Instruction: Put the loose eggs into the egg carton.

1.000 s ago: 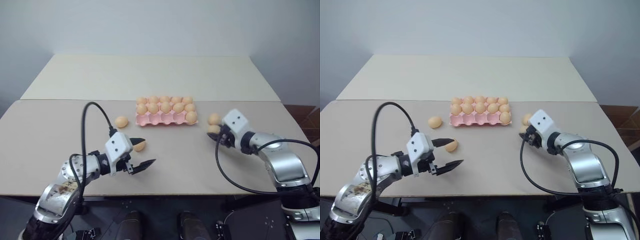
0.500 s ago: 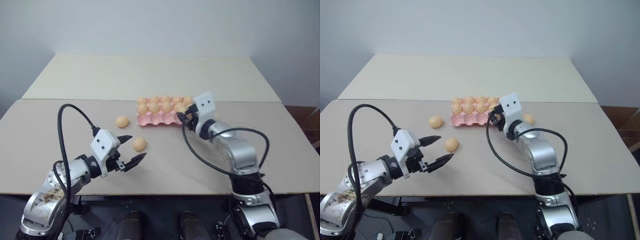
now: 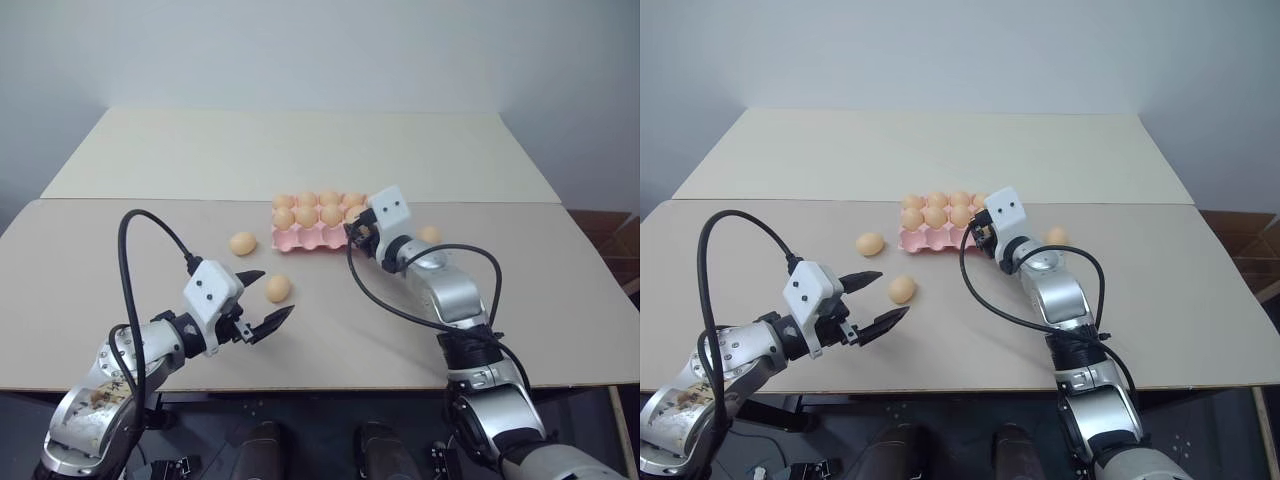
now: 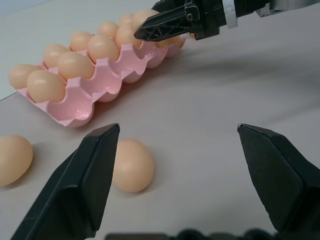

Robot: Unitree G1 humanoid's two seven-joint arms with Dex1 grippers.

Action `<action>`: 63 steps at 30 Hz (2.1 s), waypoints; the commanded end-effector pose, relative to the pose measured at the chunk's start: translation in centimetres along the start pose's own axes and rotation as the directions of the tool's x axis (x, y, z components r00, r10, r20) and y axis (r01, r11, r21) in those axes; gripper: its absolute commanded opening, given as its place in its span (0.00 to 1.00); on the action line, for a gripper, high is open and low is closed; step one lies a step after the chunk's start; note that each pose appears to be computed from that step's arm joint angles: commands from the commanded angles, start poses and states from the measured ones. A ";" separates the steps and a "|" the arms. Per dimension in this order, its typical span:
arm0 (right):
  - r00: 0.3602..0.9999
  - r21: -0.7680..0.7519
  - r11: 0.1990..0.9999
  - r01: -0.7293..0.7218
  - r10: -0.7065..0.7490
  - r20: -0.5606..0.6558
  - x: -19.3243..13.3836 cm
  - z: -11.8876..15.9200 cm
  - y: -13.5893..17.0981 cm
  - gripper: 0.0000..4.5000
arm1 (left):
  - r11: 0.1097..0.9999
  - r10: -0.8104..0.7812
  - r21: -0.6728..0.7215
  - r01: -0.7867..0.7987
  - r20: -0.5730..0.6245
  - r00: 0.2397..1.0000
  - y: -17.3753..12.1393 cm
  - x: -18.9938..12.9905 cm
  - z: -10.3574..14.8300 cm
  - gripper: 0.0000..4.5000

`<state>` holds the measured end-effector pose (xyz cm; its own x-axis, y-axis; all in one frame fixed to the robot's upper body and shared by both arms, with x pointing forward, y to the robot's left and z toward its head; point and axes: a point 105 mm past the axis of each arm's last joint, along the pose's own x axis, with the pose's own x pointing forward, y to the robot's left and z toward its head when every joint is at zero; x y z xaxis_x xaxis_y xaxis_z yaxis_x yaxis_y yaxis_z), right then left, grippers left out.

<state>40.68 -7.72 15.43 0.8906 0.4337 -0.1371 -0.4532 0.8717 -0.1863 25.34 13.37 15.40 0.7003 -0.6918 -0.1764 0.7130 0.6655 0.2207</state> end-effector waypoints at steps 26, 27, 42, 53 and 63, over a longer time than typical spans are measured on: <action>0.969 0.078 0.976 0.204 -0.212 0.128 -11.0 0.8 -2.8 1.00 | 0.997 -0.067 0.037 0.064 0.069 0.995 -1.3 1.6 1.7 0.91; 0.964 0.089 0.969 0.232 -0.241 0.111 -11.2 0.5 -2.8 1.00 | 0.997 -0.071 0.039 0.069 0.073 0.995 -1.2 1.8 1.8 0.91; 0.842 0.076 0.840 0.537 -0.530 -0.095 -6.1 -1.3 -9.4 1.00 | 0.975 -0.190 0.128 0.181 0.063 0.980 -2.6 3.9 2.1 0.91; 0.803 0.101 0.802 0.588 -0.565 -0.188 -3.1 -3.1 -12.0 1.00 | 0.975 -0.187 0.135 0.178 0.060 0.981 -2.8 3.9 1.9 0.91; 0.804 0.139 0.798 0.587 -0.552 -0.223 -2.8 -4.3 -12.5 0.80 | 0.977 -0.176 0.131 0.168 0.056 0.983 -2.9 3.6 1.6 0.91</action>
<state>43.38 -20.54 11.93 0.9388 -0.1838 -0.2914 0.1572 0.9812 -0.1124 26.08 8.69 14.45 0.5601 -0.8032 -0.2030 0.8204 0.5039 0.2702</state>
